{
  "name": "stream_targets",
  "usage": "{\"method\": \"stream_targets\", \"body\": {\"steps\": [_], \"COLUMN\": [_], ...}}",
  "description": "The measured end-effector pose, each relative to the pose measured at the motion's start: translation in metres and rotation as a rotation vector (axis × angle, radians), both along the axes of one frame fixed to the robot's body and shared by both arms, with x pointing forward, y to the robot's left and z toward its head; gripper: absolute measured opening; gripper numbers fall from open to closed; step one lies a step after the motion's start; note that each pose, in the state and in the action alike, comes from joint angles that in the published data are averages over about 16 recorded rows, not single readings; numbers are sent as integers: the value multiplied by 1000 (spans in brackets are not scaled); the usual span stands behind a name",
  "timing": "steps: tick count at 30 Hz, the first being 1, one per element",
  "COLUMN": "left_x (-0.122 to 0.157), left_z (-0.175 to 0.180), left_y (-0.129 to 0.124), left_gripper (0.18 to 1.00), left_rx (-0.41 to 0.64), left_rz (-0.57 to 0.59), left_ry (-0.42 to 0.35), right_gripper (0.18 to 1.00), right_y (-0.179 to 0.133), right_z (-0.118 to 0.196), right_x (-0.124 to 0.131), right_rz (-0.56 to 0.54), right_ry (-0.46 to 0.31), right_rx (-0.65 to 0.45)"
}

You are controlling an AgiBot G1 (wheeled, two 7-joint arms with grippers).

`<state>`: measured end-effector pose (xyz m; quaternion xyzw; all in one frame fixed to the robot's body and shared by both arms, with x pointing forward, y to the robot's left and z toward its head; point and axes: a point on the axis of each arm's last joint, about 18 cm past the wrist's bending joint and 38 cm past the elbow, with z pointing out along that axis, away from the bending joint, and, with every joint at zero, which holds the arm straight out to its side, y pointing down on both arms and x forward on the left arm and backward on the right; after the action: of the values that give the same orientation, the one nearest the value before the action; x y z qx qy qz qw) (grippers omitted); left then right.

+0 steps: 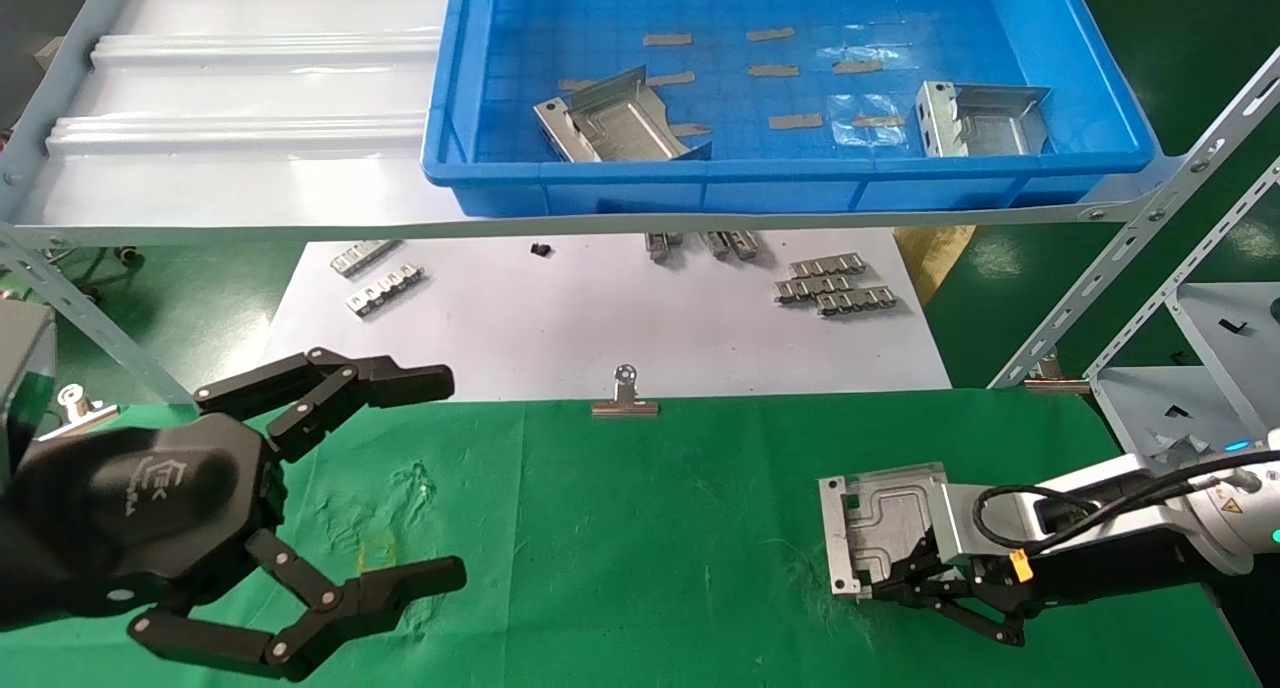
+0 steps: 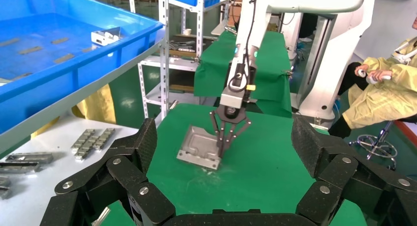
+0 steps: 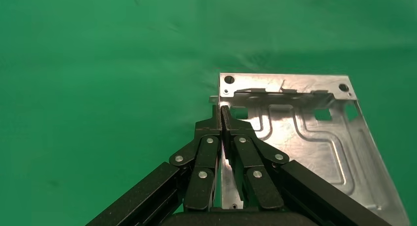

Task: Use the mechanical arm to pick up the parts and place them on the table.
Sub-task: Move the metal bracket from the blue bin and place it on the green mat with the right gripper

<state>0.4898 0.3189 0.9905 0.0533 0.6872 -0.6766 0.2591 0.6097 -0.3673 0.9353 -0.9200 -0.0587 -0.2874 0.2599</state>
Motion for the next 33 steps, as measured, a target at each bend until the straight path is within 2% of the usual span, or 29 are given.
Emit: {"method": "stream_targets", "body": {"steps": [6,17,25,33], "left_x": [0,0,0,0], "left_z": [0,0,0,0], "left_y": [0,0,0,0], "left_gripper": [1001,1001,1001,1001], "left_rx": [0,0,0,0], "left_rz": [0,0,0,0], "left_ry": [0,0,0,0], "right_gripper": [192,192,196,231], "right_y": [-4,-5,-8,-8], "right_z": [-5,-10,-12,-2], "right_x": [17,33,39,37], "right_rz": [5,18,23,44], "right_ry": [-26,-55,-67,-86], "right_rx": [-38,-66,-107,-96]}}
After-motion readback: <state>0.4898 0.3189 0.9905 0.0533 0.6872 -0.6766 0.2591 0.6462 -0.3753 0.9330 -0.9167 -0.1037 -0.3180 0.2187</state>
